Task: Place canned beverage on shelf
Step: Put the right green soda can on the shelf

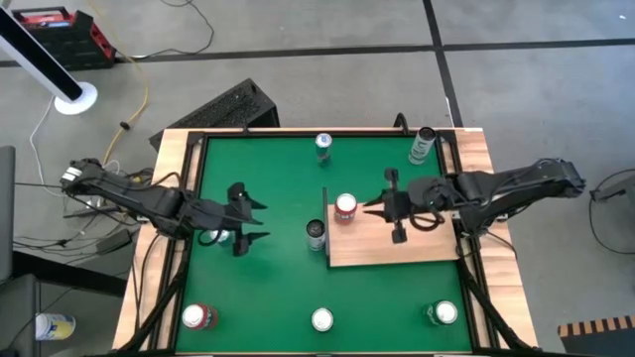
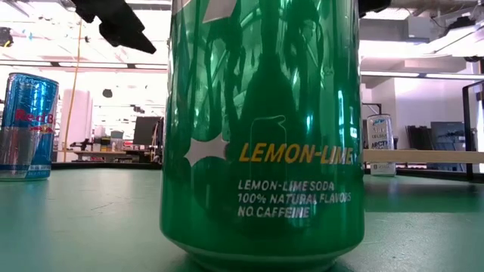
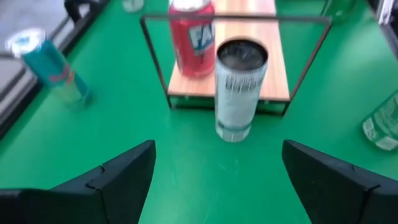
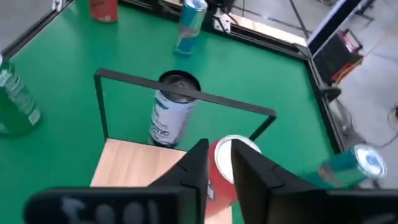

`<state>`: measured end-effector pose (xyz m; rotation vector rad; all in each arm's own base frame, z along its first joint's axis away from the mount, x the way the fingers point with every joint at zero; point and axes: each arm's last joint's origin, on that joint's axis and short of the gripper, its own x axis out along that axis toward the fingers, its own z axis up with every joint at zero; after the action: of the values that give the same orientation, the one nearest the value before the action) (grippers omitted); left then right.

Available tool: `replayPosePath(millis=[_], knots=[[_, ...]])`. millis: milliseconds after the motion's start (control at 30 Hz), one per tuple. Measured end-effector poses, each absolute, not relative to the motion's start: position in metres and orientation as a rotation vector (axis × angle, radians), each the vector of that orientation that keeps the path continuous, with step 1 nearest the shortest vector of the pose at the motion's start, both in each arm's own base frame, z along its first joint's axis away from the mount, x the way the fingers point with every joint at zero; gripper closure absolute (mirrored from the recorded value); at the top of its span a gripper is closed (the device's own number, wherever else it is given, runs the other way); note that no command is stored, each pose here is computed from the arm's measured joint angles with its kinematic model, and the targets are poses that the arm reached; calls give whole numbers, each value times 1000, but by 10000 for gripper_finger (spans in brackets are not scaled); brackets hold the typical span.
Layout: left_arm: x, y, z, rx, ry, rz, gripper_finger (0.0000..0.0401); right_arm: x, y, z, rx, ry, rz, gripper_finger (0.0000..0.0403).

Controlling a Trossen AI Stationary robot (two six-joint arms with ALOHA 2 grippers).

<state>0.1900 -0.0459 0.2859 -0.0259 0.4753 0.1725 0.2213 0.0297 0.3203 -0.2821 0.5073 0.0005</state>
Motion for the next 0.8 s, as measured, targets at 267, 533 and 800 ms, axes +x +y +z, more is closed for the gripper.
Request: replayPosePath(millis=[267,533,800], knots=[[202,-46,268,99,301,101,67,208,48,313,-37,638,139,184],[203,-30,259,79,140,65,67,192,93,319,97,670,300,126],[201,-12,263,14,118,152,67,169,126,329,250,748,404,127]])
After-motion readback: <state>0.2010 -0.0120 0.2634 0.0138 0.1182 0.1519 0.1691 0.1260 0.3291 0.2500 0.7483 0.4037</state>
